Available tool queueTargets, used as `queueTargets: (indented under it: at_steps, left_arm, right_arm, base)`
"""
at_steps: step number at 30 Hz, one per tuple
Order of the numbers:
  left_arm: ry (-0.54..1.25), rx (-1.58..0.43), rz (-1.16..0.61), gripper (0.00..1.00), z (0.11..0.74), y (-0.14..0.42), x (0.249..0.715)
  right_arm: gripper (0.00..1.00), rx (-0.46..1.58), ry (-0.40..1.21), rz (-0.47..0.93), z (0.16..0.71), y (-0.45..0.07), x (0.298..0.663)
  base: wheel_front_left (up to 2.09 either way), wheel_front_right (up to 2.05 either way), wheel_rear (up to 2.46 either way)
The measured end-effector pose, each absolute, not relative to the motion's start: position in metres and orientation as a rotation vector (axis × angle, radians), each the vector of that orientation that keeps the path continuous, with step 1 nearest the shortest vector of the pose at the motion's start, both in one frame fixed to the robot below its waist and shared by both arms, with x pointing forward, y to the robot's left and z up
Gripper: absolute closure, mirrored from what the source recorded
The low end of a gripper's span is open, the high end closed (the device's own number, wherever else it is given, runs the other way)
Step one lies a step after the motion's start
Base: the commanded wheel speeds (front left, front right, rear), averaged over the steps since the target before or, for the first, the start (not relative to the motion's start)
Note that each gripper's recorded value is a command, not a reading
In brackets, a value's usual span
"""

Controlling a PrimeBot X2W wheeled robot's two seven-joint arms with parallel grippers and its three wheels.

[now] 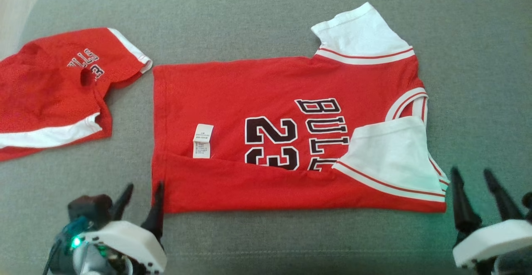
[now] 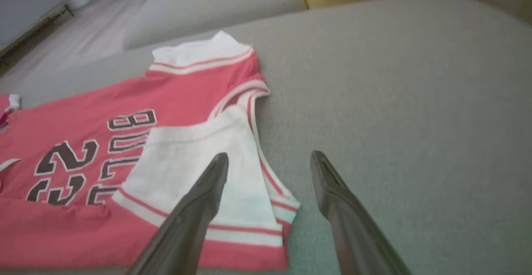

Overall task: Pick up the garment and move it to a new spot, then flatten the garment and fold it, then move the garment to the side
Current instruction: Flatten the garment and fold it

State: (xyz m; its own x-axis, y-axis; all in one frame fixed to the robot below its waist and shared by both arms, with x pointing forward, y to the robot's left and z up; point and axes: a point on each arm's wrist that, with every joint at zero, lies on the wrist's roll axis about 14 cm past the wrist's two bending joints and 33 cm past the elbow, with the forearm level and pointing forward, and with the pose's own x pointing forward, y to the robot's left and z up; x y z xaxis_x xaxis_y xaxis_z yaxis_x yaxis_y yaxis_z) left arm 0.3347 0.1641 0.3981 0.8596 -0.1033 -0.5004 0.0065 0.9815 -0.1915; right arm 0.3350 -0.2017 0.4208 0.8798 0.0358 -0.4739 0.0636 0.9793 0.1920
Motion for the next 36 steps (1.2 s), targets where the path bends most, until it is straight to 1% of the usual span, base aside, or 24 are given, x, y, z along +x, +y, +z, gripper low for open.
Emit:
queueTargets:
  at_steps: [4,9,11,14,19,22,23,24,27,32,36]
  left_arm:
    - [0.347,-0.164,-0.012,0.00,0.431,0.170,0.350]
    - [0.143,-0.132,0.003,0.00,0.472,0.170,0.369]
    - [0.093,-0.128,-0.009,0.00,0.485,0.167,0.376]
    - [0.064,-0.119,-0.017,0.00,0.493,0.165,0.383]
    - [0.103,-0.108,-0.028,0.00,0.483,0.164,0.387]
    - [0.138,-0.107,-0.059,0.00,0.474,0.161,0.399]
    - [0.153,-0.113,-0.081,0.00,0.471,0.157,0.405]
    - [0.184,-0.131,-0.116,0.00,0.466,0.150,0.421]
    - [0.251,-0.161,-0.149,0.00,0.453,0.144,0.451]
    - [0.391,-0.207,-0.148,0.00,0.415,0.147,0.489]
    - [0.474,-0.217,-0.138,0.00,0.388,0.151,0.509]
  right_arm:
    - [0.00,0.161,0.329,0.009,0.457,-0.197,0.354]
    - [0.00,0.132,0.150,0.062,0.505,-0.182,0.377]
    - [0.00,0.131,0.118,0.075,0.514,-0.178,0.382]
    - [0.00,0.125,0.109,0.084,0.517,-0.175,0.385]
    - [0.00,0.124,0.124,0.083,0.512,-0.176,0.387]
    - [0.00,0.126,0.141,0.085,0.506,-0.175,0.390]
    - [0.00,0.126,0.149,0.086,0.503,-0.175,0.391]
    - [0.00,0.127,0.163,0.088,0.498,-0.173,0.394]
    - [0.00,0.130,0.176,0.095,0.492,-0.171,0.402]
    - [0.00,0.130,0.192,0.085,0.482,-0.173,0.417]
    - [0.00,0.130,0.235,0.071,0.467,-0.177,0.417]
  base:
    - [0.00,0.00,0.00]
    - [0.00,0.00,0.00]
    - [0.00,0.00,0.00]
    - [0.00,0.00,0.00]
    - [0.00,0.00,0.00]
    - [0.00,0.00,0.00]
    - [0.00,0.00,0.00]
    - [0.00,0.00,0.00]
    - [0.00,0.00,0.00]
    - [0.00,0.00,0.00]
    - [0.00,0.00,0.00]
